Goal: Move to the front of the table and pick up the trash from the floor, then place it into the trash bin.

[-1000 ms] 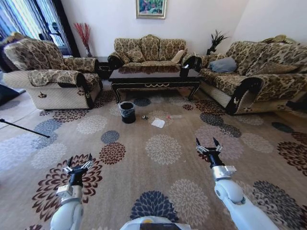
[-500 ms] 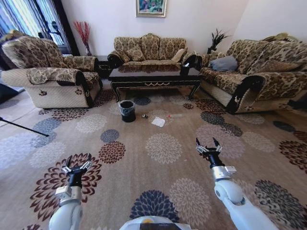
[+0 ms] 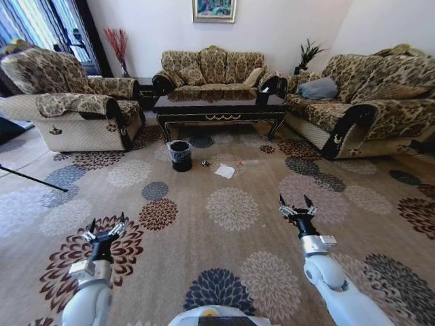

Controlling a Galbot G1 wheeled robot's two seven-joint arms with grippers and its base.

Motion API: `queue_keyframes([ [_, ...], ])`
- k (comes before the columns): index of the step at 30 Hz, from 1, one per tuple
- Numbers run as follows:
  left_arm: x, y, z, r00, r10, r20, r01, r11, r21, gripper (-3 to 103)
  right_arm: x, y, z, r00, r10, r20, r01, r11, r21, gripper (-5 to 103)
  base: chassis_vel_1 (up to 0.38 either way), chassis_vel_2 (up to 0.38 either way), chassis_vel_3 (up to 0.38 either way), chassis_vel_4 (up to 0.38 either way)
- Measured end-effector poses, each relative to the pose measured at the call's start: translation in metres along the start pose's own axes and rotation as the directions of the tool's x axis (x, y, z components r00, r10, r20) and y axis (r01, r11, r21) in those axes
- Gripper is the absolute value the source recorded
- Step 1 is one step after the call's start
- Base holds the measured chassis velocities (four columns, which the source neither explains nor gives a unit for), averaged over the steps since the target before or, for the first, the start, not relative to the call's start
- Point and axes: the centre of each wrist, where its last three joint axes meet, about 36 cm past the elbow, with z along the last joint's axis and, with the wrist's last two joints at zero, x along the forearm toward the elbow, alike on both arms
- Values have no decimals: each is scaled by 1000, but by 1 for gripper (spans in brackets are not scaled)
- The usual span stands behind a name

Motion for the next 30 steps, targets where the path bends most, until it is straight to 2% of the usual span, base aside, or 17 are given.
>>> queue_keyframes([
  [11, 0, 0, -19, 999, 10, 45, -10, 1000, 6, 100, 4, -1, 2, 1000, -21, 10, 21, 1000, 18, 100, 0, 0, 0, 0],
  [30, 2, -1, -4, 1000, 6, 17, -6, 1000, -11, 100, 7, -2, 6, 1000, -12, 14, 12, 1000, 24, 100, 0, 0, 0, 0],
])
